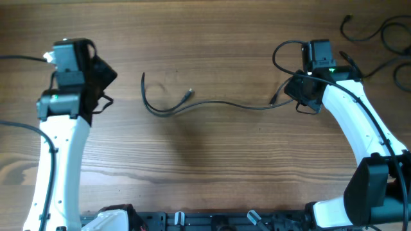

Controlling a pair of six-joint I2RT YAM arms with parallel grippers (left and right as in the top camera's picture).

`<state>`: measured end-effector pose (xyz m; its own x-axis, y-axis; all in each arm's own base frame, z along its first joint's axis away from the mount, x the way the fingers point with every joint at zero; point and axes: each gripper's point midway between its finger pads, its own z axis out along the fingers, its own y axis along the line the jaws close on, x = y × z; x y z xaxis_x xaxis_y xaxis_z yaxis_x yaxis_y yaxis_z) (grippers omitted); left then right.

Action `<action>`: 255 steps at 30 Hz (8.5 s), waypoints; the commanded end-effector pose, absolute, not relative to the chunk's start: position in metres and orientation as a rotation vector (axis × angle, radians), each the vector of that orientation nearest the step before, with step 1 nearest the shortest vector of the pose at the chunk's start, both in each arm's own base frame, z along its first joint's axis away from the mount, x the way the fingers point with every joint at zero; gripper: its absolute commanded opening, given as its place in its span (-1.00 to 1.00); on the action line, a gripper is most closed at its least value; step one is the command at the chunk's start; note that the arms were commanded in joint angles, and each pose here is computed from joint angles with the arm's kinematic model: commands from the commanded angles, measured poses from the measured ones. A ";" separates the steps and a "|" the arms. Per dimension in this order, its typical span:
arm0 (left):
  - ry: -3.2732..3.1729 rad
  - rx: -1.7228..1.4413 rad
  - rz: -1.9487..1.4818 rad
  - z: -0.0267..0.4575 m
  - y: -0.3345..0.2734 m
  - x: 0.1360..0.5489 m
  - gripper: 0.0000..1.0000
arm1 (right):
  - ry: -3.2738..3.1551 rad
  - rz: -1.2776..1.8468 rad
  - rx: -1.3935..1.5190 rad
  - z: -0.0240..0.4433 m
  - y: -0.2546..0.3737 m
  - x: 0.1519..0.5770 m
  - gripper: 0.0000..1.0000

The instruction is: Untangle cables

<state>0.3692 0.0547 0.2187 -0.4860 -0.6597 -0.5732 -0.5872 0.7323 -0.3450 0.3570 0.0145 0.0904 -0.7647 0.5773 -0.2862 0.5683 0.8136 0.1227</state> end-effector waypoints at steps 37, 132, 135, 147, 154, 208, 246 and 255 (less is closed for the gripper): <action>2.813 -0.832 -0.352 0.063 -0.048 0.382 -0.92 | 2.711 0.093 0.808 0.092 0.020 0.358 -0.91; 2.451 -0.727 -0.906 0.262 -0.074 0.333 1.00 | 2.753 0.134 1.588 0.068 -0.155 0.269 0.70; 2.450 -0.728 -0.904 0.262 -0.074 0.333 0.99 | 2.722 0.071 1.572 0.053 -0.164 0.270 0.48; 2.450 -0.728 -0.903 0.262 -0.074 0.333 1.00 | 2.573 -0.178 1.688 0.047 -0.195 0.266 -0.80; 2.450 -0.728 -0.903 0.262 -0.074 0.333 1.00 | 2.490 -0.191 1.579 0.083 -0.219 0.299 -0.91; 2.455 -0.705 -0.870 0.260 -0.071 0.334 1.00 | 2.394 0.133 1.562 0.100 -0.223 0.310 0.80; 2.472 -0.717 -0.868 0.258 -0.071 0.330 1.00 | 2.848 0.693 0.008 0.259 0.086 0.193 1.00; 2.472 -0.717 -0.868 0.258 -0.071 0.330 1.00 | 2.881 0.693 -0.030 0.223 0.084 0.148 1.00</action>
